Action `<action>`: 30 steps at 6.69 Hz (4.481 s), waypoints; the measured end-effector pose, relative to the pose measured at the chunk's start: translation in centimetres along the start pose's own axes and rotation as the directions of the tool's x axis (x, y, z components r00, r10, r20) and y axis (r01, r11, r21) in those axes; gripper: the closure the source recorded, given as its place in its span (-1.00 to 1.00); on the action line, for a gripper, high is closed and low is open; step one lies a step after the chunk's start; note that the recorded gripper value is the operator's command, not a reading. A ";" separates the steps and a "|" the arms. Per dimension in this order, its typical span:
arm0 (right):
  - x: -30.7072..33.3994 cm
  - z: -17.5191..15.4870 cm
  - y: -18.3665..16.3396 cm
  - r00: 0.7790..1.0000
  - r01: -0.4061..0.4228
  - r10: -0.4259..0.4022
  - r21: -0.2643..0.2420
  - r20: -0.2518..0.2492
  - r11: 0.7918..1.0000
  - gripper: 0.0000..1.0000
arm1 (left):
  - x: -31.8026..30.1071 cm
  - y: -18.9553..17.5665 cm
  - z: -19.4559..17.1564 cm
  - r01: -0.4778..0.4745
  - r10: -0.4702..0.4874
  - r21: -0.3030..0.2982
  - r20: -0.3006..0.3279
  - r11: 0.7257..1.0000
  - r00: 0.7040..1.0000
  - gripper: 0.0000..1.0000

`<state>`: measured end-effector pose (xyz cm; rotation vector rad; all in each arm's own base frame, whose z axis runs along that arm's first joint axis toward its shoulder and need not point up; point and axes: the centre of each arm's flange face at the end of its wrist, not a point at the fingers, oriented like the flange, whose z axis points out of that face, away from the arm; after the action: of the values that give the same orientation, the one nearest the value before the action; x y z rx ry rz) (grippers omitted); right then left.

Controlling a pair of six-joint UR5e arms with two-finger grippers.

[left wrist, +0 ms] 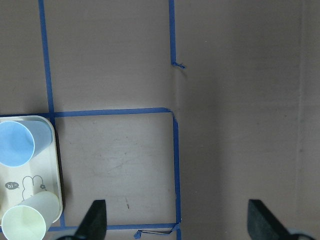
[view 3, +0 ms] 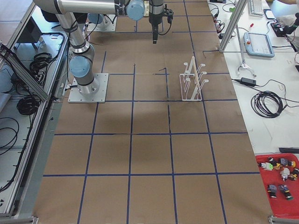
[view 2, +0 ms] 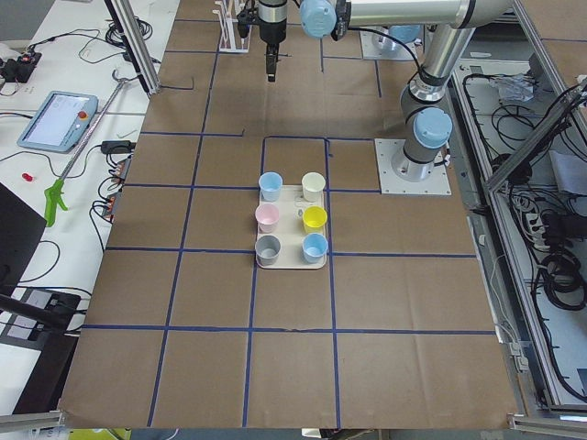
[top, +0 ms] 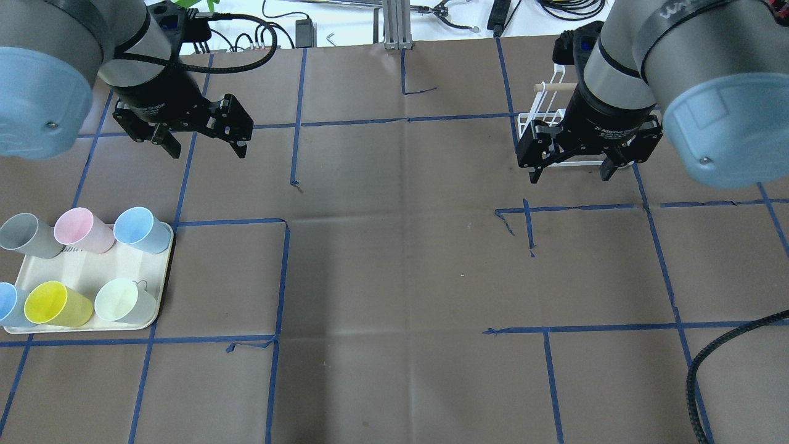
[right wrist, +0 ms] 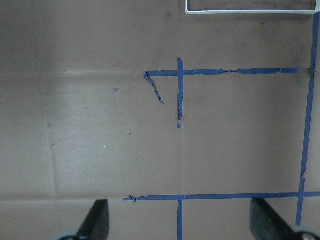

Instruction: Transfer IKEA cup to right arm and place on rack

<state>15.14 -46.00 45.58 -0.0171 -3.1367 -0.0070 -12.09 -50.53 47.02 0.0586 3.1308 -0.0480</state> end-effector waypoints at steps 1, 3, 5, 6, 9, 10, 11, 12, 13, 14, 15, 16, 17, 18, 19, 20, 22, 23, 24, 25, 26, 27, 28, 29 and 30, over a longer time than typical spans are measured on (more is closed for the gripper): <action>0.0 0.0 0.0 1.000 0.000 0.000 0.000 0.000 1.000 -1.00 | 0.0 0.0 0.0 0.000 0.000 0.000 0.000 1.000 1.000 -1.00; 0.0 0.2 0.0 1.000 0.000 0.000 -0.004 0.000 1.000 -1.00 | 0.0 0.0 0.0 0.000 0.000 0.000 0.000 1.000 1.000 -1.00; 0.0 0.2 -0.1 1.000 0.000 0.000 -0.005 -0.001 1.000 -1.00 | 0.0 0.0 0.1 0.000 0.000 -0.001 0.001 1.000 1.000 -1.00; 0.0 0.3 -0.1 1.000 0.000 0.000 -0.007 -0.002 1.000 -1.00 | 0.0 0.0 0.1 0.000 0.000 -0.001 0.001 1.000 1.000 -1.00; 0.0 0.8 -0.2 1.000 0.002 -0.002 -0.017 -0.004 1.000 -1.00 | 0.0 0.0 0.0 -0.005 0.005 0.003 0.001 1.000 1.000 -1.00; 0.0 0.9 -0.2 1.000 0.002 -0.002 -0.018 -0.004 1.000 -1.00 | -0.1 0.0 0.0 -0.013 0.013 0.006 0.002 1.000 1.000 -1.00; 0.0 0.8 -0.2 1.000 0.002 -0.002 -0.017 -0.004 1.000 -1.00 | -1.0 -0.1 0.0 -0.024 0.024 0.007 0.004 1.000 1.000 -1.00; 0.0 0.8 -0.2 1.000 0.002 -0.002 -0.016 -0.004 1.000 -1.00 | -4.0 -0.5 0.0 -0.036 0.036 0.006 0.005 0.999 0.999 -1.00; 0.0 0.8 -0.2 1.000 0.002 -0.002 -0.016 -0.004 1.000 -1.00 | -8.5 -0.8 0.2 -0.039 0.039 0.003 0.005 0.999 0.999 -1.00; 0.0 0.8 -0.2 1.000 0.002 -0.002 -0.016 -0.003 1.000 -1.00 | -13.2 -0.7 0.9 -0.041 0.041 -0.008 0.002 0.999 0.999 -1.00; 0.0 0.8 -0.2 1.000 0.002 -0.002 -0.016 -0.003 1.000 -1.00 | -16.5 -0.3 1.7 -0.054 0.054 -0.015 -0.001 0.998 0.999 -1.00; 0.0 0.8 -0.2 1.000 0.002 -0.002 -0.015 -0.003 1.000 -1.00 | -18.3 -0.1 2.7 -0.055 0.055 -0.009 0.002 0.998 0.998 -1.00; 0.0 0.7 -0.3 1.000 0.002 -0.002 -0.014 -0.002 1.000 -1.00 | -19.1 -0.2 3.8 -0.053 0.053 0.001 0.007 0.999 0.999 -1.00; 0.0 0.8 -0.3 1.000 0.002 -0.002 -0.014 -0.002 1.000 -1.00 | -19.6 -0.5 5.7 -0.051 0.051 0.011 0.012 0.999 0.999 -1.00; 0.0 0.8 -0.3 1.000 0.002 -0.002 -0.014 -0.002 1.000 -1.00 | -20.0 -0.9 8.2 -0.049 0.049 0.022 0.018 0.999 0.999 -1.00; 0.0 0.8 -0.3 1.000 0.002 -0.002 -0.015 -0.002 1.000 -1.00 | -20.4 -1.5 11.0 -0.048 0.048 0.029 0.021 0.998 0.999 -1.00; 0.0 0.8 -0.3 1.000 0.002 -0.002 -0.016 -0.002 1.000 -1.00 | -20.7 -2.1 17.0 -0.043 0.043 0.018 0.016 0.999 0.999 -1.00; 0.0 0.9 -0.3 1.000 0.002 -0.002 -0.017 -0.002 1.000 -1.00 | -20.7 -1.9 19.1 -0.036 0.036 0.000 0.007 0.999 0.999 -1.00; 0.0 0.9 -0.3 1.000 0.002 -0.002 -0.017 -0.002 1.000 -1.00 | -20.7 -1.4 20.6 -0.026 0.026 -0.020 -0.002 0.999 1.000 -1.00; 0.0 0.9 -0.3 1.000 0.002 -0.002 -0.018 -0.002 1.000 -1.00 | -21.1 -0.9 21.5 -0.013 0.013 -0.035 -0.008 0.999 1.000 -1.00; 0.0 0.9 -0.3 1.000 0.002 -0.002 -0.018 -0.002 1.000 -1.00 | -21.6 -0.6 22.0 -0.001 0.001 -0.047 -0.011 0.999 1.000 -0.99; 0.0 0.9 -0.3 1.000 0.002 -0.002 -0.018 -0.002 1.000 -1.00 | -21.8 -0.5 22.4 0.005 -0.006 -0.055 -0.013 0.998 1.000 -0.96; 0.0 0.9 -0.2 1.000 0.002 -0.002 -0.017 -0.002 1.000 -1.00 | -21.9 -0.3 22.7 0.012 -0.013 -0.063 -0.014 0.998 1.000 -0.65; 0.0 0.9 -0.2 1.000 0.002 -0.002 -0.016 -0.002 1.000 -1.00 | -21.9 -0.2 22.9 0.020 -0.021 -0.068 -0.014 0.997 1.000 -0.16; 0.0 0.9 -0.2 1.000 0.002 -0.002 -0.016 -0.002 1.000 -1.00 | -22.0 -0.1 23.2 0.024 -0.024 -0.078 -0.004 0.997 1.000 0.34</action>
<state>15.14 -46.23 44.73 -0.0145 -3.1343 -0.0324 10.13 -52.19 24.05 0.0202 3.1347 0.0746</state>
